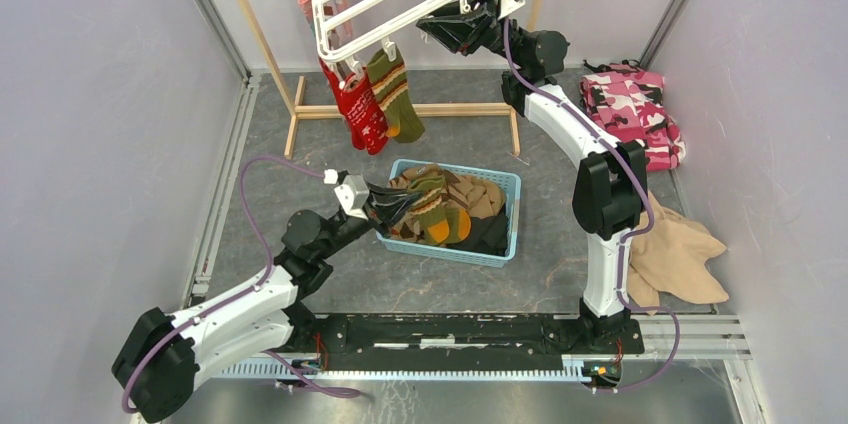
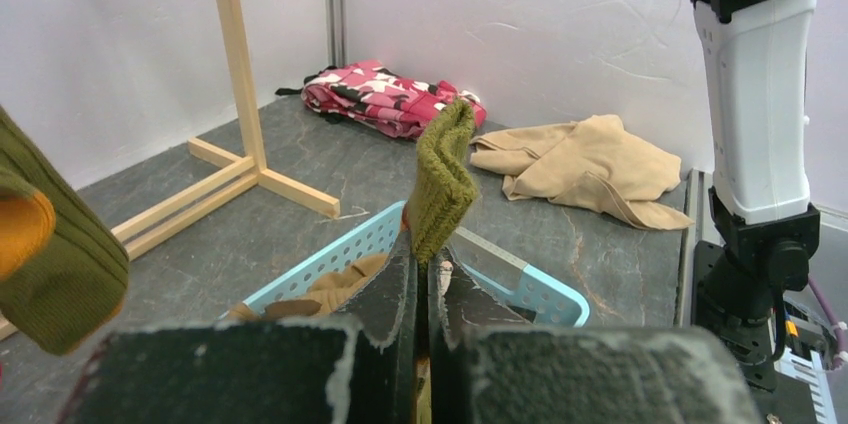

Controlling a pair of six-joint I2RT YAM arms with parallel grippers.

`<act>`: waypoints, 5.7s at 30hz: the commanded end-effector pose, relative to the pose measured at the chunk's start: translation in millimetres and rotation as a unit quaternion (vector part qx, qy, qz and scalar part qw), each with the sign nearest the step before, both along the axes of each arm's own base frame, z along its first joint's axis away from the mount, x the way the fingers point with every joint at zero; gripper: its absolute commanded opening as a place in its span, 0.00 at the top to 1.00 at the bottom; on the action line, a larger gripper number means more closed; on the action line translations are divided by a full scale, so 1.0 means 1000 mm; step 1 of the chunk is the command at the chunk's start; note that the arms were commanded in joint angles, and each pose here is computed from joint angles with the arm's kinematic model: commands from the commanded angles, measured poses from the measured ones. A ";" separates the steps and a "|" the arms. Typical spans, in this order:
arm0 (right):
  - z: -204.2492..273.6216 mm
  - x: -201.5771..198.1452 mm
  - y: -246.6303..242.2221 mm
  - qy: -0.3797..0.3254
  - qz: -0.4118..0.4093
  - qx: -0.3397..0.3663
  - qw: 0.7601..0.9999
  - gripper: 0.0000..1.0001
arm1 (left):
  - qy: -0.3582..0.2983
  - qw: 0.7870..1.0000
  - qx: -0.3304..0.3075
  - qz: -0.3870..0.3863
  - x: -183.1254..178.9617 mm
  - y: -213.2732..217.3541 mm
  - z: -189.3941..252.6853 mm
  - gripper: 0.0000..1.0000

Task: Clip the socks to the hanger
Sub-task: Open the clamp at the hanger, then clamp the sock onto the hanger.

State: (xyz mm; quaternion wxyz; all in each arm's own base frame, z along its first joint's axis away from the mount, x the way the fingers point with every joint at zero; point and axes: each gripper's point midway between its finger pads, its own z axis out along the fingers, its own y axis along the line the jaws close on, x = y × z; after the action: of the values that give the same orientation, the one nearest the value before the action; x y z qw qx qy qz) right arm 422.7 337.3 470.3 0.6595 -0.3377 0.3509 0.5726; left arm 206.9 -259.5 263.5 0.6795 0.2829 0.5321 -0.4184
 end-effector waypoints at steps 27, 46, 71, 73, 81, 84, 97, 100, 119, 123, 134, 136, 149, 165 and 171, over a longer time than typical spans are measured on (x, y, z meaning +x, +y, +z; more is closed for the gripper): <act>0.025 -0.021 -0.007 -0.020 -0.003 0.000 1.000 0.89 | -0.038 0.982 0.007 0.182 0.155 0.006 0.118 0.98; 0.025 -0.021 -0.006 -0.018 -0.002 -0.001 1.000 0.90 | -0.005 0.983 -0.039 0.181 0.195 -0.006 0.143 0.98; 0.021 -0.018 -0.004 -0.013 -0.001 -0.003 1.000 0.90 | 0.018 0.984 -0.076 0.162 0.211 -0.012 0.154 0.98; 0.021 -0.018 -0.004 -0.014 -0.001 -0.004 1.000 0.90 | 0.018 0.984 -0.079 0.158 0.210 -0.013 0.155 0.98; 0.019 -0.016 -0.004 -0.012 -0.002 -0.004 1.000 0.90 | 0.018 0.984 -0.090 0.150 0.209 -0.014 0.161 0.98; 0.019 -0.017 -0.004 -0.012 -0.001 -0.005 1.000 0.90 | 0.017 0.985 -0.095 0.145 0.208 -0.015 0.163 0.98; 0.018 -0.015 -0.004 -0.010 -0.003 -0.006 1.000 0.90 | 0.014 0.985 -0.105 0.140 0.207 -0.014 0.172 0.98; 0.018 -0.014 -0.003 -0.010 -0.004 -0.006 1.000 0.90 | 0.012 0.985 -0.106 0.133 0.204 -0.015 0.174 0.98; 0.020 -0.014 -0.003 -0.010 -0.009 -0.008 1.000 0.90 | 0.028 0.983 -0.165 0.071 0.183 -0.012 0.197 0.98; 0.021 -0.015 -0.003 -0.011 -0.008 -0.008 1.000 0.89 | 0.032 0.983 -0.169 0.062 0.182 -0.013 0.198 0.98; 0.025 -0.021 -0.007 -0.015 -0.009 -0.003 1.000 0.50 | 0.044 0.983 -0.167 0.070 0.190 -0.009 0.186 0.98; 0.026 -0.023 -0.008 -0.016 -0.009 -0.003 1.000 0.45 | 0.045 0.983 -0.166 0.071 0.191 -0.009 0.185 0.98; 0.009 -0.039 -0.028 -0.015 -0.045 -0.015 0.999 0.10 | 0.053 0.978 -0.161 0.119 0.193 0.012 0.177 0.78; -0.059 -0.062 -0.077 0.021 -0.153 -0.082 0.985 0.04 | 0.048 0.977 -0.111 0.177 0.143 0.053 0.164 0.42; -0.091 -0.075 -0.098 0.033 -0.220 -0.126 0.967 0.02 | 0.056 0.983 -0.079 0.156 0.095 0.065 0.137 0.21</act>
State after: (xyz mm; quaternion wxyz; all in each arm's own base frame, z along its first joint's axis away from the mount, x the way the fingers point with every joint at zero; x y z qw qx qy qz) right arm 351.5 256.4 389.8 0.6863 -0.3139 0.4872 0.4394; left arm 328.6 -203.3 414.4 0.7265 0.0844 0.5670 -0.3789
